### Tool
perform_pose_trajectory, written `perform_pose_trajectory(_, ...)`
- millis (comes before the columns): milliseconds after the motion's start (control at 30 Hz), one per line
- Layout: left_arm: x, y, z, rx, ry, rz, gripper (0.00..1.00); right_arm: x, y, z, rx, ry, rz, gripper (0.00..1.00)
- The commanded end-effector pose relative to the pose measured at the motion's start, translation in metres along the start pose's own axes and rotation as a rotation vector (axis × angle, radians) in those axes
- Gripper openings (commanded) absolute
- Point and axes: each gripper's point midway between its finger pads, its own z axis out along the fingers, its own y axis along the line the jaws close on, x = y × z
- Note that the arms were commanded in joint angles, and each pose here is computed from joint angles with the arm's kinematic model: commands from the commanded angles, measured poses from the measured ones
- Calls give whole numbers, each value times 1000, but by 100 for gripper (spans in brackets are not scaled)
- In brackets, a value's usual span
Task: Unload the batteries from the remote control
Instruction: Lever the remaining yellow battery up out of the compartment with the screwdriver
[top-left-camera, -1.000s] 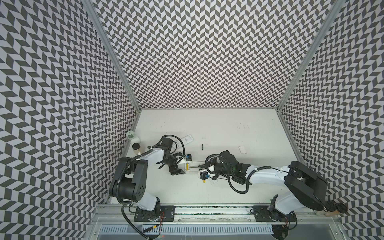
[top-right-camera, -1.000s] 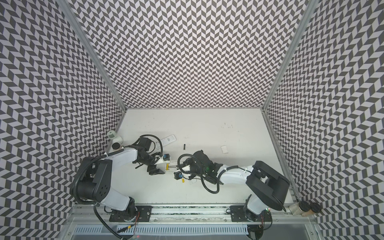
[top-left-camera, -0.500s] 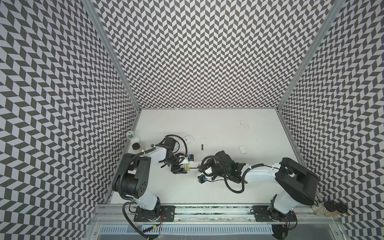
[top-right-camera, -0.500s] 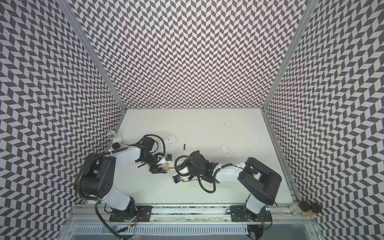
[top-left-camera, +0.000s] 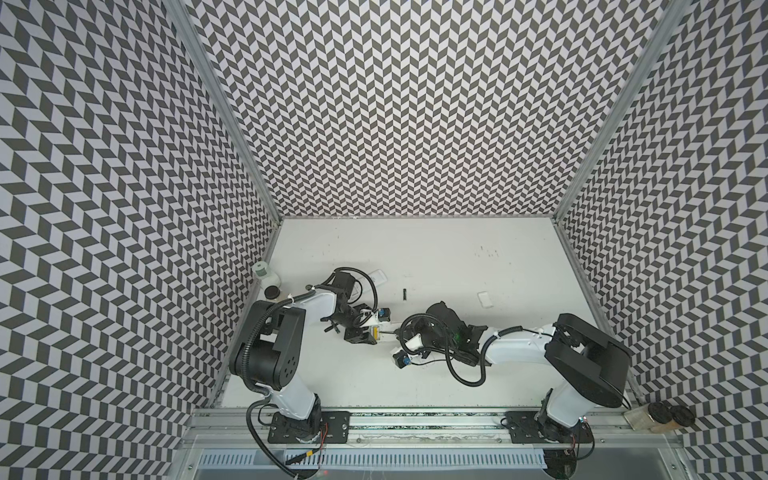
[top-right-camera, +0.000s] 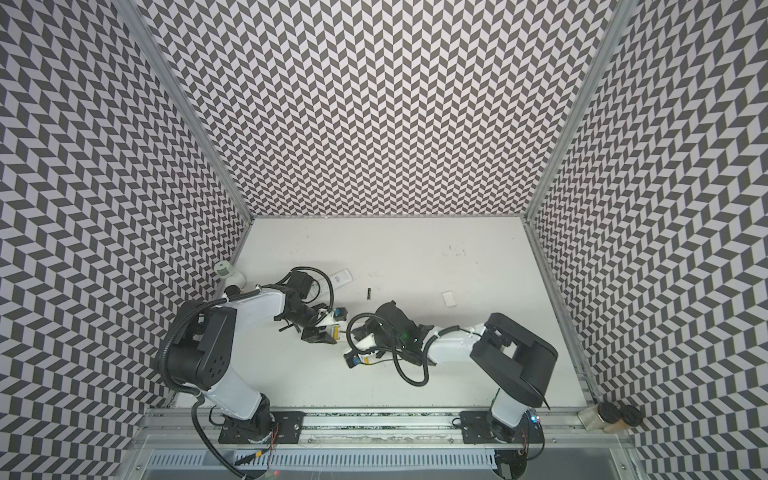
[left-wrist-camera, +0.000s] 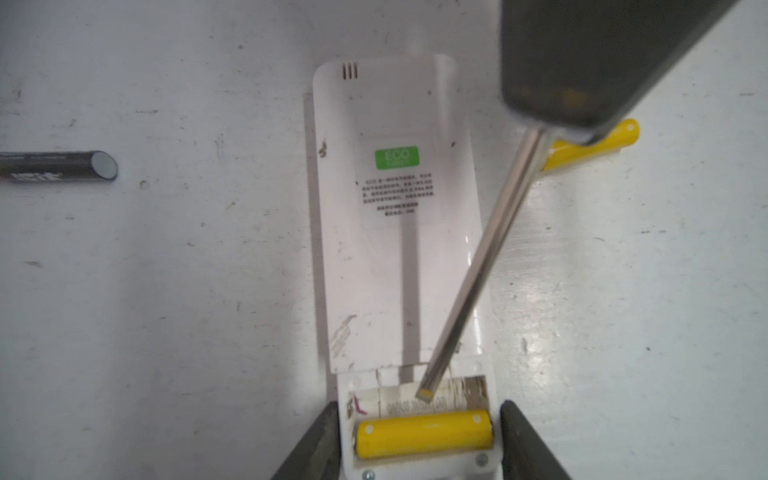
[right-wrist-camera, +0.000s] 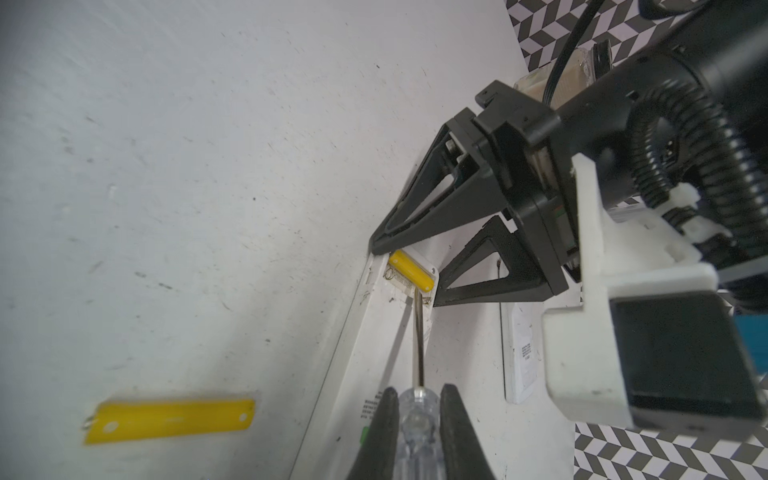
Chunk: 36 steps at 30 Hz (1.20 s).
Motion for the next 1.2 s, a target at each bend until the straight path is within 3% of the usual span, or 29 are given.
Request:
perform_pose_trajectory(0,5,5,1,1,35,53,54,-8,-12,5,43,-27,-43,0)
perform_pose_trajectory(333,12,12,1,3,72,117,60,-11,0,18,-24,-50,-52,0)
perform_pose_trajectory(567,10,20,1,13,79,126,53,-9,9,23,-66,0,-81,0)
perform_pose_trajectory(833,7,17,3,32,79,140,53,-9,7,24,-70,46,-123,0)
perform_pose_trajectory(1033,6,13,6,44,70,137,51,-8,11,34,-20,110,-111,0)
perform_pose_trajectory(1167,6,12,6,45,70,129,50,-7,6,29,54,99,-27,0)
